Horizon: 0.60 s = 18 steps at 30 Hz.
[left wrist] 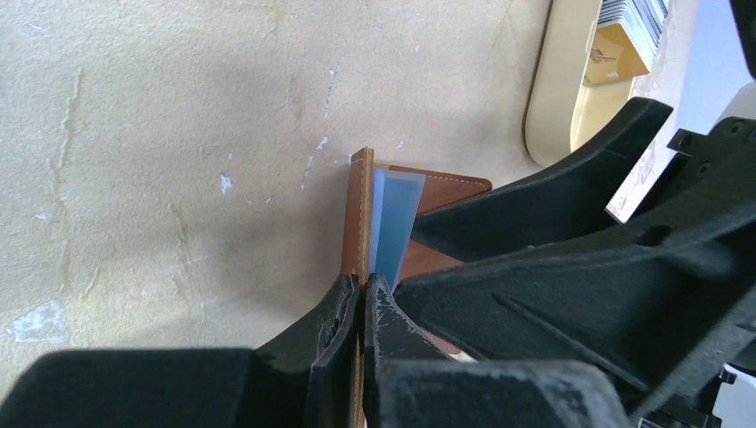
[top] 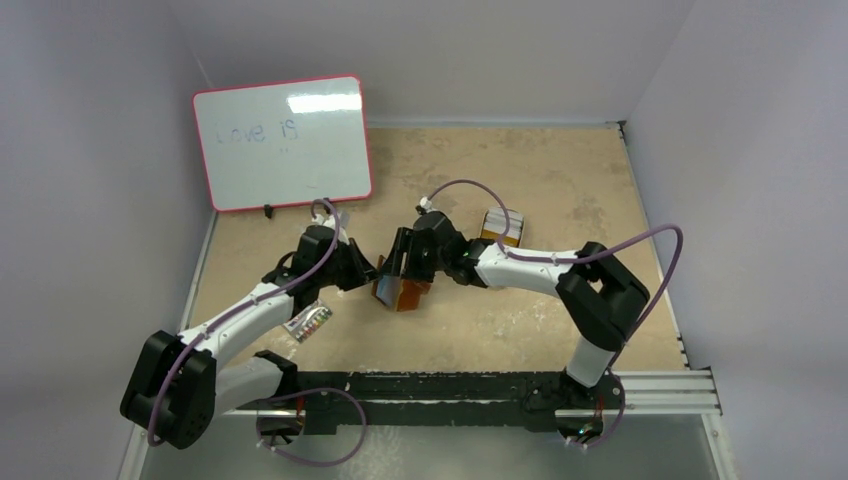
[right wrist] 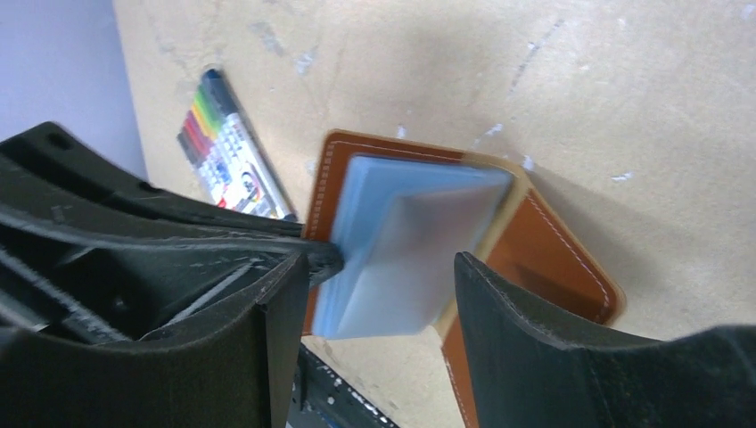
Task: Put the credit cards into the card holder
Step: Open the card holder at the center of the board.
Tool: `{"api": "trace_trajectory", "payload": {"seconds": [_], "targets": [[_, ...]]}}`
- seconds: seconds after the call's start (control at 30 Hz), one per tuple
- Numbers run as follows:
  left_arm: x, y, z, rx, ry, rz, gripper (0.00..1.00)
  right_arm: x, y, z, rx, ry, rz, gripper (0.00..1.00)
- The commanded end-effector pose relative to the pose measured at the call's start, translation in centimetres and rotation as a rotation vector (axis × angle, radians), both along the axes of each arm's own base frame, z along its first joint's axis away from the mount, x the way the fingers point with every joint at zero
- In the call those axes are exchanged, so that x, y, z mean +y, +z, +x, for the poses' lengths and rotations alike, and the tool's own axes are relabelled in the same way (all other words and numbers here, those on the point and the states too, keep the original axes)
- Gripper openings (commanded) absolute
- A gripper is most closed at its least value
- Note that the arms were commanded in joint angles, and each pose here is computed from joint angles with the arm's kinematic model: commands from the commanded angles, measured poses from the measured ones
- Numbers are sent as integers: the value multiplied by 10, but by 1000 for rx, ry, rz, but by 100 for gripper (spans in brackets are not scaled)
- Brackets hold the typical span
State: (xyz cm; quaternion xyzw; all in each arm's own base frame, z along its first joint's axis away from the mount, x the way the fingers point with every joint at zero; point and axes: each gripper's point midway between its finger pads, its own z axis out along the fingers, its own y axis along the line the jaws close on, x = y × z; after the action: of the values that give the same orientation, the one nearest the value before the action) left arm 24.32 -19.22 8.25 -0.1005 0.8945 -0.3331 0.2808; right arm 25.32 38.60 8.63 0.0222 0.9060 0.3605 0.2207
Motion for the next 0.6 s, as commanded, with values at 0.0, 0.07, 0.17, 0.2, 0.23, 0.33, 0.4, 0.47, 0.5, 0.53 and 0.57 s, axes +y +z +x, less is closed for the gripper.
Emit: {"api": "trace_trajectory", "payload": {"seconds": [0.0, 0.07, 0.17, 0.2, 0.23, 0.33, 0.4, 0.47, 0.5, 0.53, 0.57], "targets": [[-3, 15, 8, -63, 7, -27, 0, -5, -3, 4, 28, -63, -25, 62], [-2, 14, 8, -57, 7, -19, 0, -8, -6, 5, 36, -87, -26, 62], [-2, 12, 8, -55, 10, -16, 0, -12, -10, 8, 28, -109, -46, 60], [-1, 12, 8, -54, 11, -15, 0, -13, -12, 9, 25, -113, -57, 59], [-2, 12, 7, -53, 10, -17, 0, -15, -14, 11, 24, -120, -70, 59], [-1, 12, 8, -54, 15, -16, 0, -22, -22, 12, 21, -136, -111, 57], [-1, 12, 8, -53, 17, -14, 0, -25, -24, 13, 15, -146, -123, 56], [-1, 12, 8, -54, 15, -15, 0, -28, -27, 14, 11, -147, -139, 56], [-1, 12, 8, -53, 17, -16, 0, -30, -29, 14, 9, -146, -151, 55], [-1, 12, 7, -54, 16, -15, 0, -32, -30, 14, 8, -147, -163, 55], [0, 12, 7, -53, 19, -13, 0, -34, -32, 14, 7, -148, -176, 54]]}}
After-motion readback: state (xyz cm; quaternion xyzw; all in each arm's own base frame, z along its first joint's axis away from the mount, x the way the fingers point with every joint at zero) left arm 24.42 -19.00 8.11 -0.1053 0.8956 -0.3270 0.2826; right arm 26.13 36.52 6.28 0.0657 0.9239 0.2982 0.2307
